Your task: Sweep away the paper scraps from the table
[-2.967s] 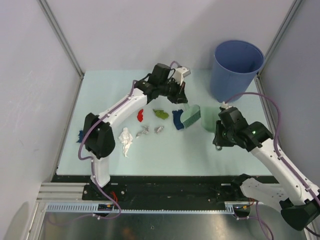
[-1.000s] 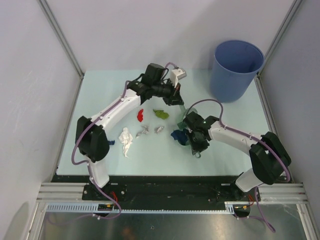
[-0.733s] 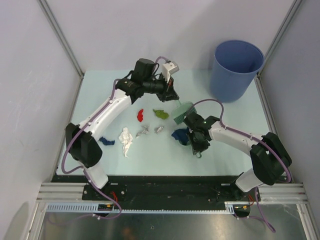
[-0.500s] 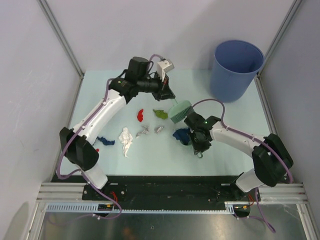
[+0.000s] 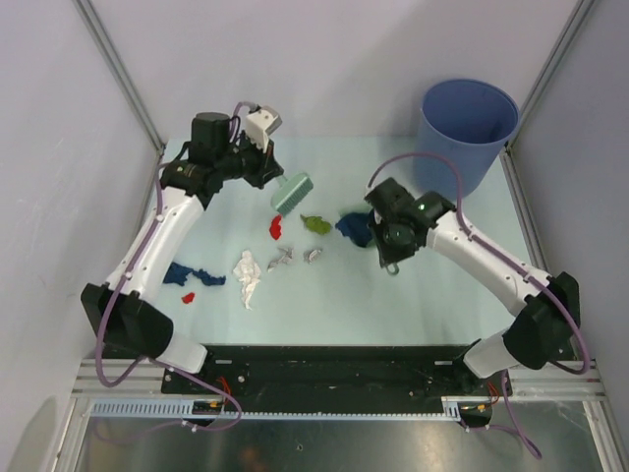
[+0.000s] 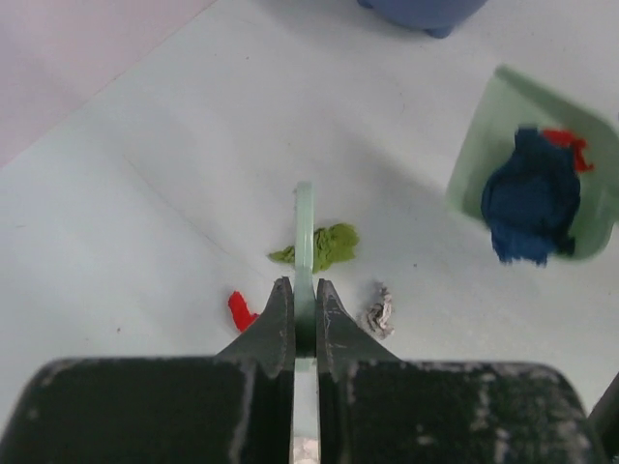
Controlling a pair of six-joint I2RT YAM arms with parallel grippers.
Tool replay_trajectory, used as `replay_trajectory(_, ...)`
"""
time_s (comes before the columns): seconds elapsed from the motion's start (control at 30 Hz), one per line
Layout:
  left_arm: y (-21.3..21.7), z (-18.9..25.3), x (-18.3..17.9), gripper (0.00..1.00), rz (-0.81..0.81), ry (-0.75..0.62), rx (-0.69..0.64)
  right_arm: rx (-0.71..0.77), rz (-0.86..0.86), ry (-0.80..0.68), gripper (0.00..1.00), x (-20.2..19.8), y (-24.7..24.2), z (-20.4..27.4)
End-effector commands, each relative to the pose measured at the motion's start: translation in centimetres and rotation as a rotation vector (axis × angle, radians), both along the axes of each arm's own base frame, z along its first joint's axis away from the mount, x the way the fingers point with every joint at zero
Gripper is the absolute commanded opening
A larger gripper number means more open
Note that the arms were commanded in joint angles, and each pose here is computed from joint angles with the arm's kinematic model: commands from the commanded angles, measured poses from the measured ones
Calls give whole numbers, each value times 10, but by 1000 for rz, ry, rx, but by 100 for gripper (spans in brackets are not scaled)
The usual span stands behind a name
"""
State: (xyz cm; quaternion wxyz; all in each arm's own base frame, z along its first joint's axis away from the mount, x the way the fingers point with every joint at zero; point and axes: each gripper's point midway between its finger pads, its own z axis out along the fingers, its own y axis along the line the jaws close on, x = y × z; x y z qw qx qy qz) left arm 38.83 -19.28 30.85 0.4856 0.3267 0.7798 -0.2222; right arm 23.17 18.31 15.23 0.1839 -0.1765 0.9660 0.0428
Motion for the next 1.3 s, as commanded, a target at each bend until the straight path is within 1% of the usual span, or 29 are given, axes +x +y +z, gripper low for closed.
replay_trajectory(0.0,16,13,-14,0,12,-92,42,-20,17,-78,0,34,-12,48)
replay_trajectory(0.03,19,9,-18,0,18,-88,47,-34,11,-74,0,43,-13,49)
replay_trajectory(0.07,21,7,-20,0,19,-86,52,-14,-3,-125,0,57,-13,73)
replay_trajectory(0.17,26,-1,-26,0,21,-70,52,-7,1,-201,0,89,-13,108)
replay_trajectory(0.23,29,-8,-29,0,24,-55,55,-32,-45,-261,0,112,-29,128)
replay_trajectory(0.27,29,-11,-30,0,24,-49,56,-33,-78,-327,0,134,-33,148)
replay_trajectory(0.33,31,-15,-33,0,26,-39,57,-75,-137,-369,0,156,-57,163)
replay_trajectory(0.37,31,-17,-34,0,26,-35,58,-121,-169,-388,0,174,-67,163)
replay_trajectory(0.4,32,-17,-34,0,28,-37,59,-106,-217,-481,0,187,-76,193)
replay_trajectory(0.47,33,-19,-37,0,30,-33,60,-181,-294,-586,0,210,-114,214)
replay_trajectory(0.5,34,-21,-39,0,31,-31,59,-201,-326,-616,0,214,-130,220)
replay_trajectory(0.53,34,-21,-39,0,30,-30,60,-241,-372,-686,0,226,-154,235)
replay_trajectory(0.6,34,-22,-40,0,30,-29,61,-366,-440,-773,0,226,-191,260)
replay_trajectory(0.63,35,-23,-40,0,31,-27,62,-416,-471,-839,0,236,-203,270)
replay_trajectory(0.67,34,-22,-41,0,29,-30,62,-584,-440,-847,0,233,-221,280)
replay_trajectory(0.7,35,-22,-42,0,31,-31,62,-648,-449,-899,0,225,-231,300)
replay_trajectory(0.73,35,-20,-42,0,32,-36,61,-697,-478,-971,0,239,-237,303)
replay_trajectory(0.77,35,-20,-43,0,31,-37,60,-841,-420,-965,0,237,-251,314)
replay_trajectory(0.83,36,-17,-44,0,31,-44,59,-954,-404,-1049,0,238,-263,338)
replay_trajectory(0.87,36,-18,-45,0,29,-47,62,-1036,-325,-1002,0,245,-269,322)
replay_trajectory(0.9,36,-18,-46,0,26,-49,64,-1215,-189,-921,0,245,-276,322)
replay_trajectory(0.93,36,-20,-46,0,24,-46,67,-1284,-209,-978,0,243,-280,338)
replay_trajectory(0.97,36,-21,-46,0,23,-43,67,-1358,-151,-931,0,248,-290,321)
replay_trajectory(1.0,36,-22,-46,0,21,-41,68,-1466,-85,-882,0,247,-295,326)
replay_trajectory(1.03,36,-23,-46,0,18,-41,69,-1507,-94,-893,0,244,-300,333)
replay_trajectory(1.1,36,-24,-46,0,15,-40,71,-1619,7,-817,0,245,-308,329)
replay_trajectory(1.13,35,-22,-46,0,14,-46,70,-1654,2,-835,0,241,-310,335)
replay_trajectory(1.17,36,-23,-46,0,13,-45,74,-1676,25,-856,0,240,-308,340)
replay_trajectory(1.27,35,-23,-46,0,7,-46,72,-1714,94,-849,0,236,-305,337)
